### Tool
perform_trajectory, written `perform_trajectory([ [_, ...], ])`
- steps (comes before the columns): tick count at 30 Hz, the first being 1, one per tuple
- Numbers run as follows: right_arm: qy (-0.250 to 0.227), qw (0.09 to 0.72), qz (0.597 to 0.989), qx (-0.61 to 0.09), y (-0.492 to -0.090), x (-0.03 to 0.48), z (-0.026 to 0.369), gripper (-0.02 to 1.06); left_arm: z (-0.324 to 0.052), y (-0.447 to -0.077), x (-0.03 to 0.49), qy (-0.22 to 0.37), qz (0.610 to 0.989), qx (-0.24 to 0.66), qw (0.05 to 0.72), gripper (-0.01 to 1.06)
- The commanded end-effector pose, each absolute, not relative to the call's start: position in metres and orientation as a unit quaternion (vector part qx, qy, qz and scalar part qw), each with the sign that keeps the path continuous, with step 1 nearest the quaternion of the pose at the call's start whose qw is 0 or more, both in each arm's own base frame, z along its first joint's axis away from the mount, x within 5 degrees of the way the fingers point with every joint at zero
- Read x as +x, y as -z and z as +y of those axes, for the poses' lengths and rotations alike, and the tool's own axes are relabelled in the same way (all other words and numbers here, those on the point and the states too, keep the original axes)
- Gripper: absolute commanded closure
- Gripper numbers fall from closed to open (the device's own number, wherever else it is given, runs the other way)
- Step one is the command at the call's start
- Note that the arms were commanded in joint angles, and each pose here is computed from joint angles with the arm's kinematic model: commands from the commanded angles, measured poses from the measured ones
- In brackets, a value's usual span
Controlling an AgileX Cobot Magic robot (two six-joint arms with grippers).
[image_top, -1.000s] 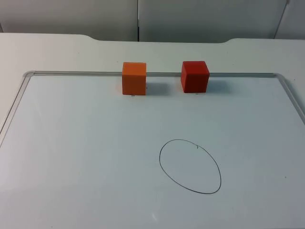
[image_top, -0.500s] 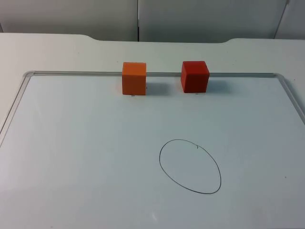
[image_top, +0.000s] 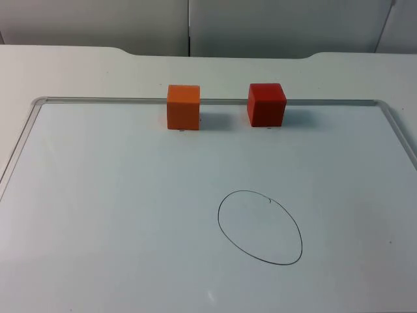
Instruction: Pick up one cube with the left hand and another cube with the right hand. First place the cube in the right hand at the target position, then stack the cube in the left hand on top.
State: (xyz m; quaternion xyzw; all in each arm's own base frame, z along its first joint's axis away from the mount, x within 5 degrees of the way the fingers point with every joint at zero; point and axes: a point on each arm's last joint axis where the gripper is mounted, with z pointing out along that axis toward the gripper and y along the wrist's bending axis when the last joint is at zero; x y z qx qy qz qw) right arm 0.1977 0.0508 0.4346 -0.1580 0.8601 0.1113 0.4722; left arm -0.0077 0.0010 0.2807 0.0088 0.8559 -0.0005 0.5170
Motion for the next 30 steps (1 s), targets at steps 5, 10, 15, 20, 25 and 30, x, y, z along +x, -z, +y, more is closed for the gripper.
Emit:
perform_trajectory([
  [5, -0.141, 0.457, 0.854, -0.206, -0.453, 0.263, 0.093, 0.09, 0.001, -0.279, -0.007, 0.001, 0.854, 0.004, 0.519, 0.03],
  [10, -0.143, 0.413, 0.884, -0.162, -0.435, 0.321, 0.125, 0.09, 0.001, -0.279, -0.007, 0.001, 0.854, 0.004, 0.519, 0.03],
  [15, -0.092, 0.355, 0.921, -0.131, -0.394, 0.364, 0.146, 0.09, 0.001, -0.279, -0.007, 0.001, 0.854, 0.004, 0.519, 0.03],
  [20, -0.089, 0.312, 0.939, -0.118, -0.349, 0.390, 0.167, 0.09, 0.001, -0.279, -0.007, 0.001, 0.854, 0.004, 0.519, 0.03],
  [25, -0.085, 0.265, 0.956, -0.088, -0.300, 0.413, 0.177, 0.09, 0.001, -0.279, -0.007, 0.001, 0.854, 0.004, 0.519, 0.03],
  [30, -0.075, 0.227, 0.968, -0.084, -0.248, 0.432, 0.185, 0.10, 0.001, -0.279, -0.007, 0.001, 0.854, 0.004, 0.519, 0.03],
])
